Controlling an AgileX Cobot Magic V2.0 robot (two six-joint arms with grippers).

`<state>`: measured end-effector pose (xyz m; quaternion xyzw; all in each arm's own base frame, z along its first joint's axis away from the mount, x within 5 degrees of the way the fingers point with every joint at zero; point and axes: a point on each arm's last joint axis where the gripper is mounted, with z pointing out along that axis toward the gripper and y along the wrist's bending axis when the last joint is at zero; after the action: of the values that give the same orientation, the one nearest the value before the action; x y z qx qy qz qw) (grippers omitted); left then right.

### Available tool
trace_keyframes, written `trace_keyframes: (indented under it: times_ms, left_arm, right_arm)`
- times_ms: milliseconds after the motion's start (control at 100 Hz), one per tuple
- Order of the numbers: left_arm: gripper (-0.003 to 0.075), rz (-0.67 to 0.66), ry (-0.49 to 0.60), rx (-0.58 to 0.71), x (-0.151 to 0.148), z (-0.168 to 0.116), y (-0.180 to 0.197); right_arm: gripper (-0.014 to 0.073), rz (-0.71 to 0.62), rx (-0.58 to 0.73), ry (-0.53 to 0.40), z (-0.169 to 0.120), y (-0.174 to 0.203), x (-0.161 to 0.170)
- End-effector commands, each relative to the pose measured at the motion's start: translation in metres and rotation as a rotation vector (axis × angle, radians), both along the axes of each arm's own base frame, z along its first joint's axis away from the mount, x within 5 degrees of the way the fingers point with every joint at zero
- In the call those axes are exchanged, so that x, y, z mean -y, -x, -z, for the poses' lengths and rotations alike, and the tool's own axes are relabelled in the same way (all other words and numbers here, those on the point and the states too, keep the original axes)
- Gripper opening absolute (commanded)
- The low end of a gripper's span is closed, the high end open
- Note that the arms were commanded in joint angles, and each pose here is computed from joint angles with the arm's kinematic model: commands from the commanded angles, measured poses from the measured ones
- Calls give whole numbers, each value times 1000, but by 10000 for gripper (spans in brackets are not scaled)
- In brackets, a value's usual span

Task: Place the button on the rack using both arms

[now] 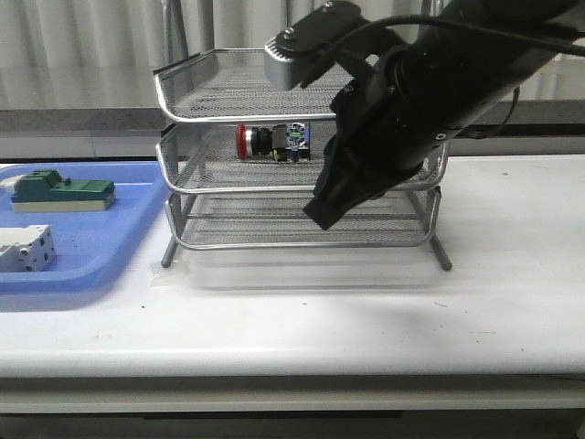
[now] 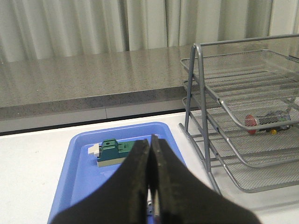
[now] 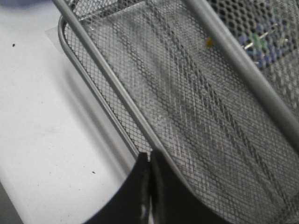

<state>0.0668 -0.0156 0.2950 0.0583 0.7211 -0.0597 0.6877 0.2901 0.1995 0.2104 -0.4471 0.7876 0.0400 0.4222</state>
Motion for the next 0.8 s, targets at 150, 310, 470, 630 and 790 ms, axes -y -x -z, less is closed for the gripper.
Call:
trace_keyframes:
  times_ms: [150,310,470,630,790]
  left_arm:
    - [-20,-40,37,73,-4,-14,0]
    - [-20,-40,37,73,-4,-14,0]
    - [-20,-40,37,73,-4,-14,0]
    - [-20,-40,37,73,-4,-14,0]
    - [-20,-40,37,73,-4,-14,0]
  right_arm:
    - [-66,6,54,-64,-31,3,-1]
    - [-64,34,20,-127,-50,14,4]
    - [-57,33,51,-176,-79,28,14]
    - [-57,63,67,-228,-105,42,32]
    - [-57,140,57,-261,-127,52,61]
